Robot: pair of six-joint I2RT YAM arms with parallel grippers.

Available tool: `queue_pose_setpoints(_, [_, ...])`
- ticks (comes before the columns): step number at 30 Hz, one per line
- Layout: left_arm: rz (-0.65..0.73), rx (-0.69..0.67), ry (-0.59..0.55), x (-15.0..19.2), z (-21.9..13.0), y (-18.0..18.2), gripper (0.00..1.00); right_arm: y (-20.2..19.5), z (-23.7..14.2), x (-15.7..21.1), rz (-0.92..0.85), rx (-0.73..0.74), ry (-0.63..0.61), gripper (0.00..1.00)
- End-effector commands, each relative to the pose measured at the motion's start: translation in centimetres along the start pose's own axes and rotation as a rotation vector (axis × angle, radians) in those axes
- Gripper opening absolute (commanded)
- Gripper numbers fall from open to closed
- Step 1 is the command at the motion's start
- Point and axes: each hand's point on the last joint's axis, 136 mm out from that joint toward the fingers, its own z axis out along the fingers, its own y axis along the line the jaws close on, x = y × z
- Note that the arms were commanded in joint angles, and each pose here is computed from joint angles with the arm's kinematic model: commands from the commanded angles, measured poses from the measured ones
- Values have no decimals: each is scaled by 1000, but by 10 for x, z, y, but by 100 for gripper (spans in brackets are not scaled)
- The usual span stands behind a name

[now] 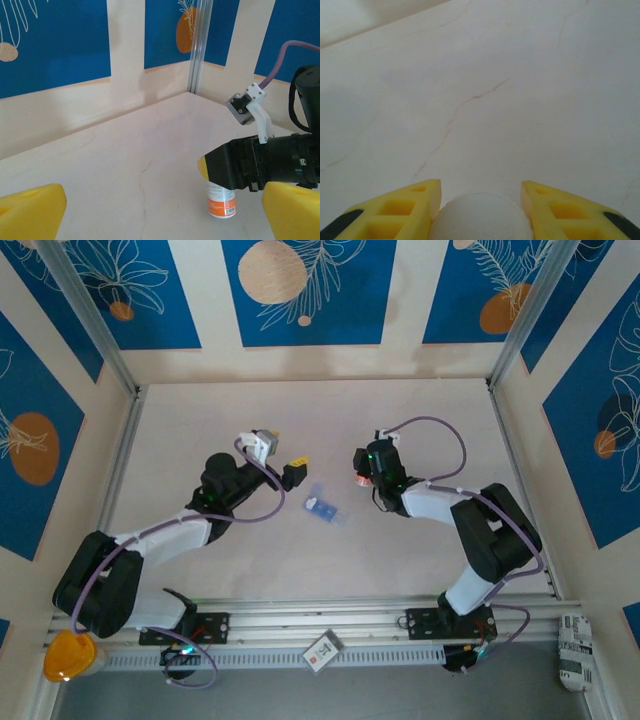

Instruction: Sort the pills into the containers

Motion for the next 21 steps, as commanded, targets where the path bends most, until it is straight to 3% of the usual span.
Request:
queue_pose_setpoints(1, [17, -31, -34, -14, -3, 7, 100, -8, 1, -3, 43, 53, -57, 16])
queue_pose_setpoints(6, [14, -77, -60, -17, -5, 15, 100, -9, 2, 11, 37, 58, -31, 22])
queue_pose_setpoints(9, [1, -92, -75, -20, -6, 17, 100, -7, 2, 18, 32, 59, -17, 31])
queue_pose_setpoints(14, [-26, -84, -111, -25, -7, 16, 100, -2, -2, 25, 22, 53, -5, 55])
queue_pose_setpoints(21, [-77, -55, -124, -26, -4, 13, 100, 6, -13, 13, 6, 18, -16, 72])
